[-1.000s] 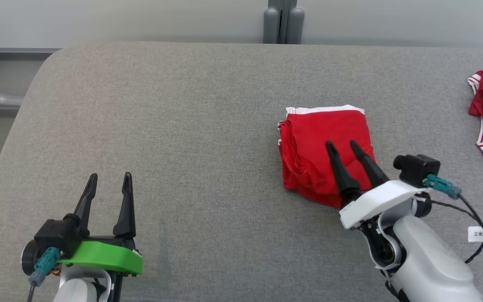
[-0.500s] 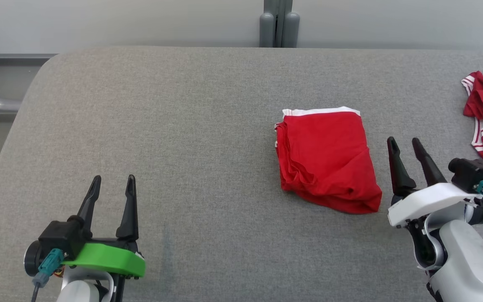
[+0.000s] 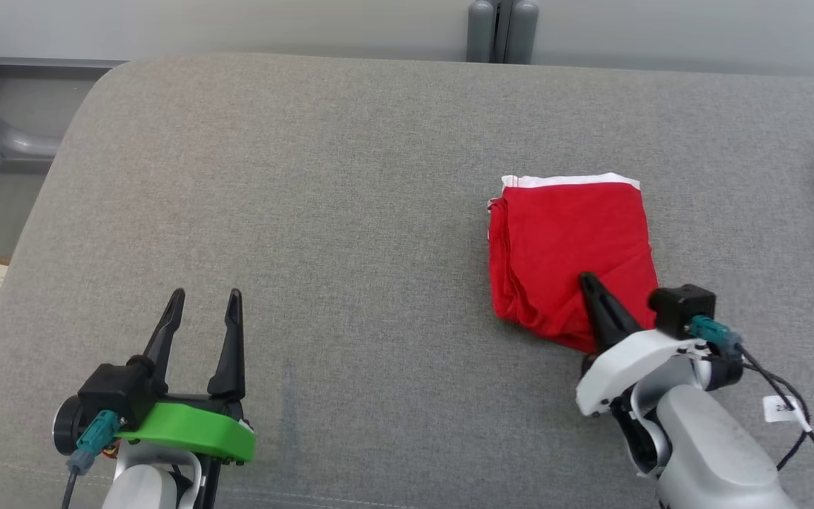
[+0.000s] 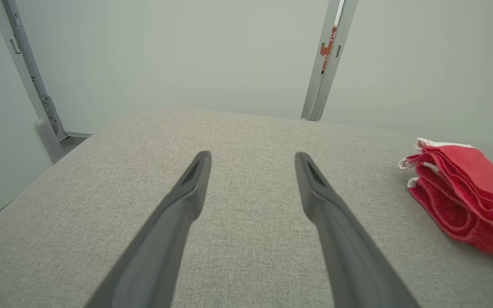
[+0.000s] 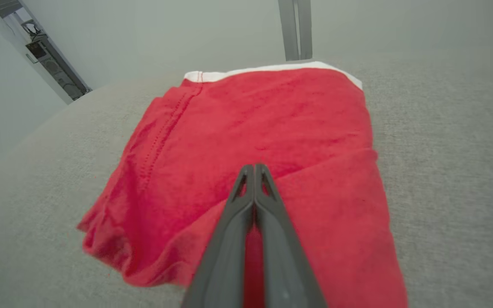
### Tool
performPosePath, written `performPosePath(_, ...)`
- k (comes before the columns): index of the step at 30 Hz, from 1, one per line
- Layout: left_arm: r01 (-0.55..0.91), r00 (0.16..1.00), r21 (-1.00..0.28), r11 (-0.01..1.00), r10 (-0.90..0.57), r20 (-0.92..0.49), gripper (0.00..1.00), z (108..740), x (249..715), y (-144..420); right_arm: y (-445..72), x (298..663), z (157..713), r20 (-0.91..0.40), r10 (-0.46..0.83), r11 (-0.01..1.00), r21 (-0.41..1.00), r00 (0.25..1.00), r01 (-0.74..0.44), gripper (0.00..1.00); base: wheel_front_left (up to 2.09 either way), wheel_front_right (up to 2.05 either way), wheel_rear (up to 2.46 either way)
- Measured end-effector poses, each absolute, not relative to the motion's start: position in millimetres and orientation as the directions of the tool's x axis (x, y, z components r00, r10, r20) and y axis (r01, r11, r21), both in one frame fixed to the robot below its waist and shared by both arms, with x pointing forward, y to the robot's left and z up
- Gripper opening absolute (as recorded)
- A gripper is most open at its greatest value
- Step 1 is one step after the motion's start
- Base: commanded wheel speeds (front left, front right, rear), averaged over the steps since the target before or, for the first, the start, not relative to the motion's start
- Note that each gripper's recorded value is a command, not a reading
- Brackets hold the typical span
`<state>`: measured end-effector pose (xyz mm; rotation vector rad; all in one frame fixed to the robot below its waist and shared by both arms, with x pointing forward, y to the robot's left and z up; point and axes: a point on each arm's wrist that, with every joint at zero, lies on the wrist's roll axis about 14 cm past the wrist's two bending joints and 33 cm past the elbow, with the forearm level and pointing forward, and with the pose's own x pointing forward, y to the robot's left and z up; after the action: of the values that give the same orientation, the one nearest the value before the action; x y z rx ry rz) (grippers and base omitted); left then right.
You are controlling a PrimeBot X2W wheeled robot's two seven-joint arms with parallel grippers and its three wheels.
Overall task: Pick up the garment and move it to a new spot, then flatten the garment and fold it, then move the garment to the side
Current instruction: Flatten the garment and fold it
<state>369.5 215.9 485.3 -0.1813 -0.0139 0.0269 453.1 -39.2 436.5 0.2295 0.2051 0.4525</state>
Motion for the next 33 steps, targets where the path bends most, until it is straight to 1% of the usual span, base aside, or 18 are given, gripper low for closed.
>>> performPosePath(7,-0.033,0.999,-0.18,0.983,0.034,0.002,1.0,483,370,218,20,433,435,-0.143,0.582,0.798,0.289,0.8,-0.529,0.0,0.0,0.0,0.0)
performPosePath(9,-0.032,0.999,-0.179,0.983,0.033,0.002,1.0,483,371,217,30,428,437,-0.136,0.606,0.781,0.291,0.784,-0.553,0.0,0.0,0.0,0.0)
performPosePath(13,-0.022,1.0,-0.18,0.983,0.023,0.005,1.0,484,374,215,34,430,450,-0.092,0.611,0.768,0.308,0.786,-0.561,0.0,0.0,0.0,0.0)
performPosePath(19,-0.002,1.0,-0.179,0.984,0.004,0.013,1.0,485,380,209,8,452,494,0.041,0.533,0.801,0.298,0.845,-0.519,0.0,0.0,0.0,0.0)
performPosePath(21,0.008,1.0,-0.176,0.984,-0.005,0.017,1.0,486,382,207,-14,459,509,0.085,0.481,0.83,0.278,0.873,-0.484,0.0,0.0,0.0,0.0)
performPosePath(24,0.028,0.999,-0.173,0.985,-0.024,0.026,1.0,489,386,202,-49,462,519,0.118,0.408,0.874,0.237,0.905,-0.425,0.0,0.0,0.0,0.0)
performPosePath(25,0.032,0.999,-0.173,0.984,-0.028,0.028,1.0,489,387,201,-59,462,522,0.125,0.389,0.884,0.227,0.913,-0.408,0.21,0.0,0.0,0.0)
performPosePath(26,0.037,0.999,-0.172,0.984,-0.032,0.032,1.0,490,389,199,-80,460,527,0.14,0.34,0.908,0.209,0.93,-0.363,0.89,0.0,0.0,0.0)
performPosePath(27,0.039,0.999,-0.171,0.984,-0.034,0.033,1.0,490,391,199,-89,458,528,0.146,0.319,0.917,0.201,0.936,-0.344,1.0,0.0,0.0,0.0)
performPosePath(30,0.044,0.998,-0.166,0.985,-0.038,0.04,1.0,492,394,198,-112,450,530,0.152,0.266,0.938,0.187,0.952,-0.292,1.0,0.0,0.0,0.0)
performPosePath(33,0.053,0.998,-0.156,0.986,-0.047,0.042,1.0,492,396,195,-125,440,530,0.153,0.239,0.948,0.177,0.959,-0.264,1.0,0.0,0.0,0.0)
